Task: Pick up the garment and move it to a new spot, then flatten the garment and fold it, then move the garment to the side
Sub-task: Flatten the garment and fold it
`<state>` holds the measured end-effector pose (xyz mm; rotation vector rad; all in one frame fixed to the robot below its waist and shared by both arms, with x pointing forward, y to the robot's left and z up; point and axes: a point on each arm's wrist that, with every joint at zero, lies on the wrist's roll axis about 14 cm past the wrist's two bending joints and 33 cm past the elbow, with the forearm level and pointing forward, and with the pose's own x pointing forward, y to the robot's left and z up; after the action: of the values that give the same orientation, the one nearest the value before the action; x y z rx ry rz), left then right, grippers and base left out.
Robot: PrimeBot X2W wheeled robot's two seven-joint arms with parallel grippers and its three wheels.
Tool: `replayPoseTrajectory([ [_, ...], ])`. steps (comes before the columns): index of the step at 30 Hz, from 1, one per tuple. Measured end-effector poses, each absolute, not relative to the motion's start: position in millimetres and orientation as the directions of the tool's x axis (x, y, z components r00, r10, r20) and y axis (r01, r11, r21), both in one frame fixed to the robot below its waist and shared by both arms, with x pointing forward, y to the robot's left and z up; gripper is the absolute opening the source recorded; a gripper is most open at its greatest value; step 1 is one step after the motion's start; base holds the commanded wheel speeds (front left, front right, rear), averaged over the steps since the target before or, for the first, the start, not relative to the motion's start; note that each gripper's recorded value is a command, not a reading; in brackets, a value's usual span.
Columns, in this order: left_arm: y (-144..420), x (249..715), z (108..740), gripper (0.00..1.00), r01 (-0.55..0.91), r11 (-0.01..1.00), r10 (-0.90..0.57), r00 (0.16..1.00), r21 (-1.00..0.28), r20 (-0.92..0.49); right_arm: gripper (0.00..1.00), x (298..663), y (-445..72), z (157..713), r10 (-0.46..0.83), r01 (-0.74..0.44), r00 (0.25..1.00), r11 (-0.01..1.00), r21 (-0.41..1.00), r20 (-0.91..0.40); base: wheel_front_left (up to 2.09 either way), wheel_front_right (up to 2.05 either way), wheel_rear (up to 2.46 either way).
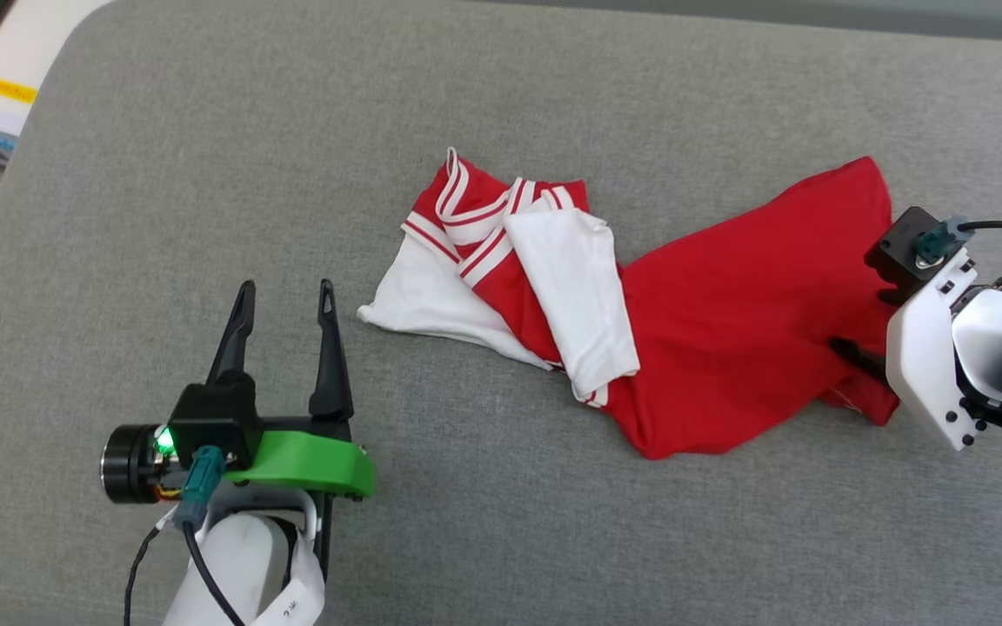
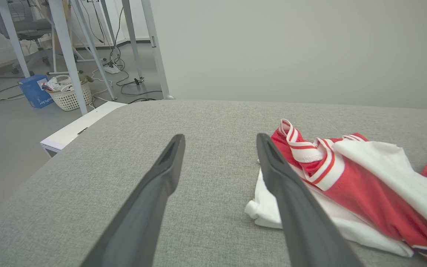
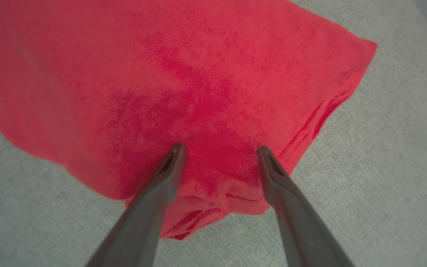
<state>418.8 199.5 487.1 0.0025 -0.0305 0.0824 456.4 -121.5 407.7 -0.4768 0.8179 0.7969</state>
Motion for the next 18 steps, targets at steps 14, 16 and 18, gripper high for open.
replayPoseTrajectory([
  [14, 205.7, 429.2, 464.0, 1.00, -0.101, 0.995, 0.101, 0.995, 0.011, -0.022, 0.00, 465.2, -116.4, 345.2, 0.448, -0.779, 0.342, 0.627, 0.017, -0.826, 0.00, 0.00, 0.00],
  [16, 206.6, 428.4, 465.3, 1.00, -0.101, 0.995, 0.102, 0.995, 0.015, -0.018, 0.00, 471.6, -110.2, 355.0, 0.487, -0.769, 0.384, 0.639, 0.020, -0.784, 0.00, 0.00, 0.00],
  [18, 207.7, 426.9, 467.3, 1.00, -0.104, 0.994, 0.104, 0.994, 0.018, -0.014, 0.00, 475.2, -107.3, 365.5, 0.515, -0.762, 0.422, 0.648, 0.017, -0.746, 0.00, 0.00, 0.00],
])
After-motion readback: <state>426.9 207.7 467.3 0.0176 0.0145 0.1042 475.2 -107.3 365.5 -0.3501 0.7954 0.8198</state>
